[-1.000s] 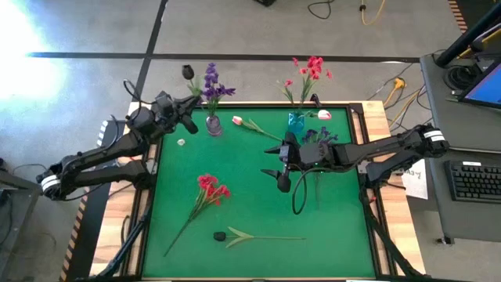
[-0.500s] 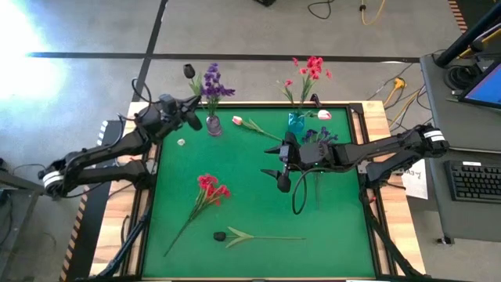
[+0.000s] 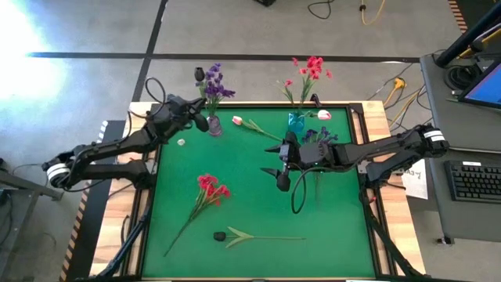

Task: Sort flowers into vase by color
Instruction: Put the right black flower into the violet vase, then put the violet flowers into the violet vase

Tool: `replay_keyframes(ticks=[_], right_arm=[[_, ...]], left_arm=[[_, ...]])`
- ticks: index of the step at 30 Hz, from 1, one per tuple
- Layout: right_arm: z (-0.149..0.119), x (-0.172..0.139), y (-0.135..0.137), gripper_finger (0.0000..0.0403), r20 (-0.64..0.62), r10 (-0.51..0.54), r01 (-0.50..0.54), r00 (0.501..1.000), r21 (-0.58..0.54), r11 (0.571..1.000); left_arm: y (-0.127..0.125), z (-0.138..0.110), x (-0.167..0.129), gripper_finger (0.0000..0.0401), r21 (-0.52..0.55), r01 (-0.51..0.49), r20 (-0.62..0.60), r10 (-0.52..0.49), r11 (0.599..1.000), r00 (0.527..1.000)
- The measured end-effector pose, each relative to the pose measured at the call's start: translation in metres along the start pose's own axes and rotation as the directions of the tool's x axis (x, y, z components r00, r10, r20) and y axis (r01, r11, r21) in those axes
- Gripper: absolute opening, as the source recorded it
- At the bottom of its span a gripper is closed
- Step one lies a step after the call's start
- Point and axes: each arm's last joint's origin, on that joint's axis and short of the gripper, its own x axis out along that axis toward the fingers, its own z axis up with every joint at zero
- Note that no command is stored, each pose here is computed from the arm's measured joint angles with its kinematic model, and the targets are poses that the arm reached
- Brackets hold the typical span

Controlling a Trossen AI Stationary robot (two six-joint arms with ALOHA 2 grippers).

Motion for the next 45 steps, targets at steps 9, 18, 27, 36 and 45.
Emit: replay_keyframes(ticks=[9,18,27,36,45], right_arm=[[0.0,0.0,0.0,0.0311,0.0,0.0,0.0,1.0,0.0,1.0],[0.0,0.0,0.0,0.0311,-0.001,0.0,0.0,1.0,0.0,1.0],[-0.001,0.0,0.0,0.0311,-0.003,0.0,0.0,1.0,-0.006,1.0],[-0.001,0.0,0.0,0.0311,-0.004,0.0,0.0,1.0,-0.001,1.0],[-0.008,0.001,-0.005,0.0306,-0.072,-0.022,0.024,0.997,0.018,1.0]], left_arm=[[-0.002,-0.012,0.009,0.0,0.037,-0.004,-0.055,0.006,0.999,0.998],[-0.001,-0.011,0.007,0.0011,-0.025,-0.004,-0.059,0.003,1.0,0.998],[-0.001,-0.018,0.0,0.0087,0.0,-0.006,-0.16,0.005,1.0,0.987],[-0.004,-0.015,-0.008,0.0199,0.019,0.023,-0.178,-0.019,1.0,0.984],[-0.004,-0.018,-0.025,0.0249,-0.036,0.022,-0.314,-0.032,0.999,0.949]])
